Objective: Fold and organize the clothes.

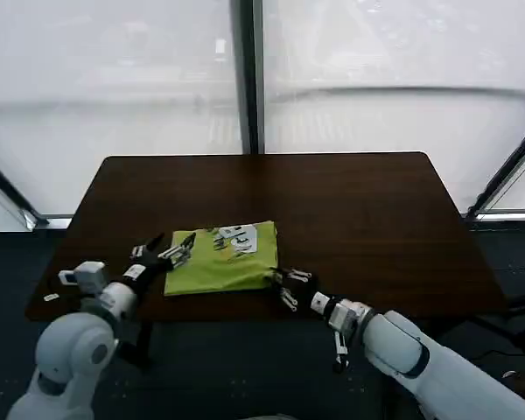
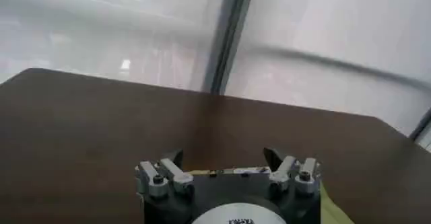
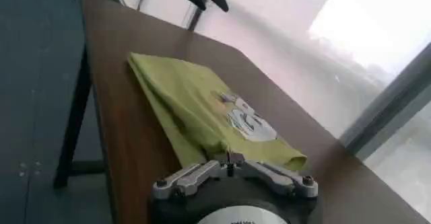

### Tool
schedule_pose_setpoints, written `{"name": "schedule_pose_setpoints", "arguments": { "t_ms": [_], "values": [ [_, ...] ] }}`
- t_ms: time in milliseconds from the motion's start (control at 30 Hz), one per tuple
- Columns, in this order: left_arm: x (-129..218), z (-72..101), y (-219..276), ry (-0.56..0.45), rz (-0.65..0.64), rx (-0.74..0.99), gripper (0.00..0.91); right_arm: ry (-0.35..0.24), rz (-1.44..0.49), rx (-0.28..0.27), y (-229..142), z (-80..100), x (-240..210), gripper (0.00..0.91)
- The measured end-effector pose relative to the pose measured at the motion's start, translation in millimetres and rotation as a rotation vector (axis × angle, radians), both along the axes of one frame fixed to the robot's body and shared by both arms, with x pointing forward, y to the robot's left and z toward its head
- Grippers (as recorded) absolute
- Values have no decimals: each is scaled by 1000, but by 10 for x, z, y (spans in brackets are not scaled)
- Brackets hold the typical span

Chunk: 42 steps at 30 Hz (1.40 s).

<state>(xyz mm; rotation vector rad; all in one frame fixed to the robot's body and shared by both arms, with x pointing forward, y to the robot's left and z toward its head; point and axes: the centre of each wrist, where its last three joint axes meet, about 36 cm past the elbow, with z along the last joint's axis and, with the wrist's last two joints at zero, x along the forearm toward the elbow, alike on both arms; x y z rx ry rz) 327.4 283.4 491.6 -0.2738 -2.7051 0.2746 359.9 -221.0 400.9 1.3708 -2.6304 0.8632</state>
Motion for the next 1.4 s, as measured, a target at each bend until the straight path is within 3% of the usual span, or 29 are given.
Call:
{"name": "schedule_pose_setpoints", "arguments": {
  "t_ms": [200, 267, 367, 533, 733, 967, 1400],
  "values": [
    [51, -38, 22, 14, -12, -2, 878, 3, -28, 109, -201, 65, -52, 878],
    [77, -47, 45, 22, -19, -15, 878, 10, -86, 165, -263, 87, -86, 878],
    [120, -70, 97, 51, -27, -28, 878, 46, -246, 294, -326, 98, -164, 878],
    [180, -139, 199, 86, -25, -61, 878, 146, -495, 470, -463, 78, -330, 878],
    [209, -416, 295, 39, 62, -78, 878, 165, -662, 603, -673, 147, -480, 878],
    [205, -678, 227, -2, 178, -117, 878, 128, -732, 659, -816, 347, -495, 878],
    [55, -1059, -22, -41, 272, -154, 878, 122, -743, 684, -835, 466, -477, 878]
  ]
}}
